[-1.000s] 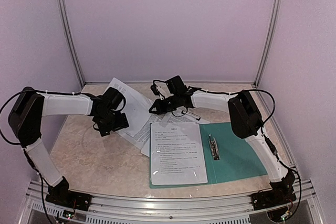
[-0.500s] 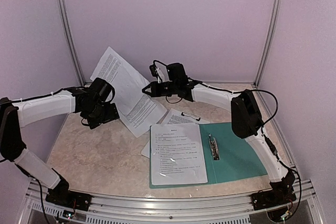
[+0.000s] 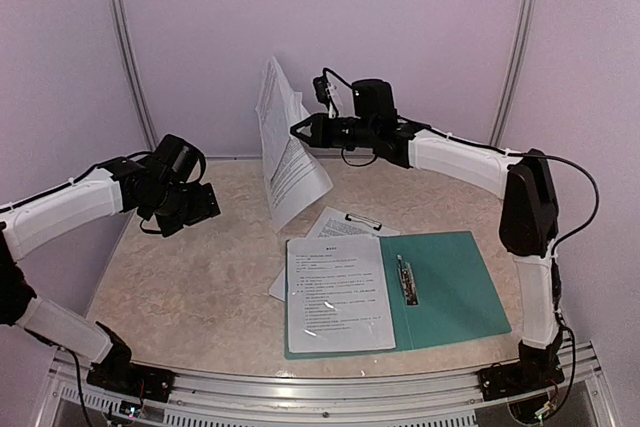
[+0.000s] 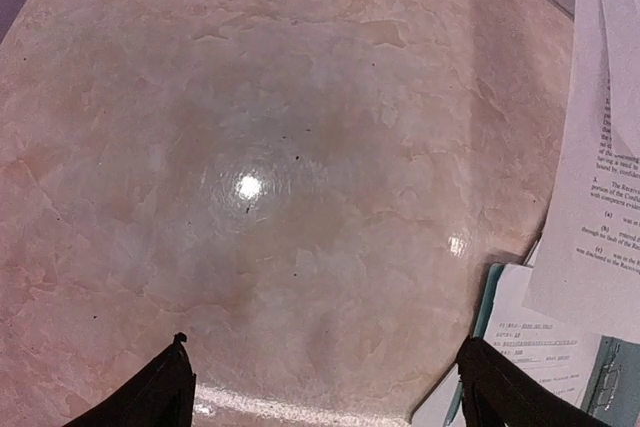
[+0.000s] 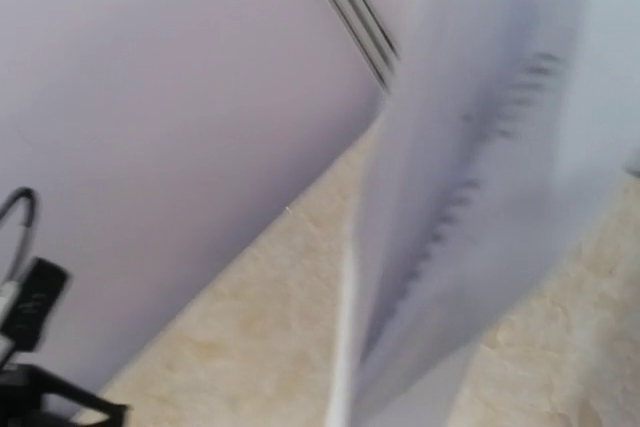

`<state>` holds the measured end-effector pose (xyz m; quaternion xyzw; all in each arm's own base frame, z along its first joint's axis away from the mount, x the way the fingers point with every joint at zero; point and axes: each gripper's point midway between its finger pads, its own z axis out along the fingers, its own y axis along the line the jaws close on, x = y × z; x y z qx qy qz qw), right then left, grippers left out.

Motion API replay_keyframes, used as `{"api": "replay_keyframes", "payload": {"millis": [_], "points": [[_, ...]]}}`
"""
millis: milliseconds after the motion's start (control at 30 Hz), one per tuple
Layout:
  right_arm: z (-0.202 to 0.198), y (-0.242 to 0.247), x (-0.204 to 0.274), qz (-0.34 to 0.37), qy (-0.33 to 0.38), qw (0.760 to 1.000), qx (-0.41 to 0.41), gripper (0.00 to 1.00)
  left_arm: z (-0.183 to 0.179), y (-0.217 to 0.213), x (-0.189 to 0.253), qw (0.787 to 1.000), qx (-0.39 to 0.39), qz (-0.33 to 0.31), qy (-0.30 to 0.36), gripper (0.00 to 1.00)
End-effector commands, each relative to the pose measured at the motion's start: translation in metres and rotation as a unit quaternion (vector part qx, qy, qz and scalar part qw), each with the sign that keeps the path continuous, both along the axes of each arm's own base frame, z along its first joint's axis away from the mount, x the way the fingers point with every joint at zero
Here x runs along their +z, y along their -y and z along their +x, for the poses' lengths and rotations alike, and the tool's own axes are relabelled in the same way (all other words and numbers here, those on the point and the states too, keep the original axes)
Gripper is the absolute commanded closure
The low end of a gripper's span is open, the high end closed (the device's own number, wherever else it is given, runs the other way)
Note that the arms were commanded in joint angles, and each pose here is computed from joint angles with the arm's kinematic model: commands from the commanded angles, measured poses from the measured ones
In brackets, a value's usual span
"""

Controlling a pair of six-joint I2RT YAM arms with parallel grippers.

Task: Put the files into the folder
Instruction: Place the file in the folder with some files.

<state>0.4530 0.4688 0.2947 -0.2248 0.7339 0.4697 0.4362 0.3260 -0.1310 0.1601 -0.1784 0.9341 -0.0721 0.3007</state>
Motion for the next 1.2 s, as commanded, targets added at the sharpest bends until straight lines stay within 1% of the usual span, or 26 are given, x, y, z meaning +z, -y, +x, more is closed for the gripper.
{"api": "replay_keyframes", "payload": {"millis": [0, 33, 200, 300, 433, 533, 600, 767, 867, 967, 1067, 1167], "points": [[-0.026, 0.026, 0.023, 0.020, -0.005, 1.000, -0.006, 1.00, -0.002, 0.008, 0.024, 1.000, -0.025, -0.001, 0.018, 0.12], [-0.036, 0.032, 0.008, 0.015, -0.024, 1.000, -0.002, 1.00, -0.001, 0.011, 0.026, 0.999, -0.028, -0.001, 0.019, 0.12], [-0.098, 0.067, -0.009, 0.033, -0.082, 0.996, 0.004, 1.00, 0.002, 0.029, 0.027, 0.999, -0.048, -0.005, 0.021, 0.11], [-0.134, 0.093, -0.034, 0.016, -0.113, 0.993, -0.023, 1.00, 0.004, 0.044, 0.023, 0.998, -0.064, -0.009, 0.016, 0.11], [-0.175, 0.124, -0.089, -0.023, -0.166, 0.984, -0.061, 1.00, 0.006, 0.066, 0.014, 0.996, -0.084, -0.009, 0.005, 0.11], [-0.195, 0.141, -0.136, -0.064, -0.193, 0.975, -0.087, 1.00, 0.009, 0.083, 0.004, 0.995, -0.097, -0.018, -0.002, 0.11], [-0.203, 0.142, -0.161, -0.085, -0.206, 0.970, -0.093, 1.00, 0.009, 0.090, -0.005, 0.994, -0.102, -0.023, -0.012, 0.11], [-0.199, 0.138, -0.206, -0.134, -0.220, 0.961, -0.102, 1.00, 0.007, 0.102, -0.030, 0.993, -0.109, -0.010, -0.035, 0.11], [-0.195, 0.133, -0.223, -0.164, -0.221, 0.956, -0.099, 0.94, 0.005, 0.107, -0.046, 0.993, -0.111, -0.005, -0.049, 0.10], [-0.199, 0.128, -0.232, -0.177, -0.228, 0.953, -0.087, 0.88, 0.004, 0.111, -0.065, 0.991, -0.116, 0.001, -0.070, 0.10], [-0.206, 0.128, -0.237, -0.196, -0.229, 0.950, -0.082, 0.78, 0.004, 0.117, -0.079, 0.989, -0.123, -0.003, -0.086, 0.10], [-0.210, 0.133, -0.228, -0.211, -0.214, 0.949, -0.089, 0.66, 0.006, 0.124, -0.083, 0.987, -0.133, -0.011, -0.085, 0.10]]}}
